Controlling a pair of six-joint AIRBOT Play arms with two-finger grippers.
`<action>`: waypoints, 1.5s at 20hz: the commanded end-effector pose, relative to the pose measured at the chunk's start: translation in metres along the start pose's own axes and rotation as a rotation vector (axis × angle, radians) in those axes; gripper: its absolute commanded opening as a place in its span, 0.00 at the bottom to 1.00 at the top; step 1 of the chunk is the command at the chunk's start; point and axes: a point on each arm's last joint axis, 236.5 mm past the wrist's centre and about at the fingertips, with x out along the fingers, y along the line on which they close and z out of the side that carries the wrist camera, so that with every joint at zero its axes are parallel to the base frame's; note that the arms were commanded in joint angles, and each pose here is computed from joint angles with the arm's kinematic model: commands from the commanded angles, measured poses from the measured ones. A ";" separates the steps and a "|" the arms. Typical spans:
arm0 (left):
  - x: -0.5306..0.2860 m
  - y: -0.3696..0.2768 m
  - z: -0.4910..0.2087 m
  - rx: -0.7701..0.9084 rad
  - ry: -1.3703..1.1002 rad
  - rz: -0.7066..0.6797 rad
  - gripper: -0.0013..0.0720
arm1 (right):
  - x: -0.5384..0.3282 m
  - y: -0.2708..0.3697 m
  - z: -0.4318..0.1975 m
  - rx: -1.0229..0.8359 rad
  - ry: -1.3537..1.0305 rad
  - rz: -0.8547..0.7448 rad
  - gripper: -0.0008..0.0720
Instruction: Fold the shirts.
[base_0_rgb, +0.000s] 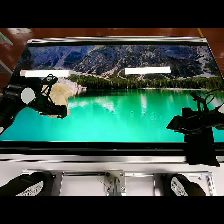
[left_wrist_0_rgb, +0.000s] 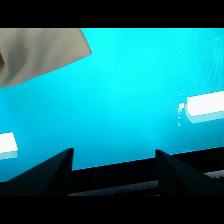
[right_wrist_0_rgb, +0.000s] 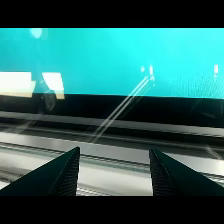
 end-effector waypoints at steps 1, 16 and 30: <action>0.000 0.000 0.000 0.001 0.000 0.000 0.83 | 0.000 0.000 0.000 0.001 0.000 0.000 0.77; 0.000 0.000 0.000 0.001 0.000 0.000 0.83 | 0.000 0.000 0.000 0.000 -0.002 0.000 0.77; 0.003 -0.011 0.030 -0.030 -0.116 -0.049 0.82 | 0.000 0.007 0.011 0.008 -0.048 0.030 0.77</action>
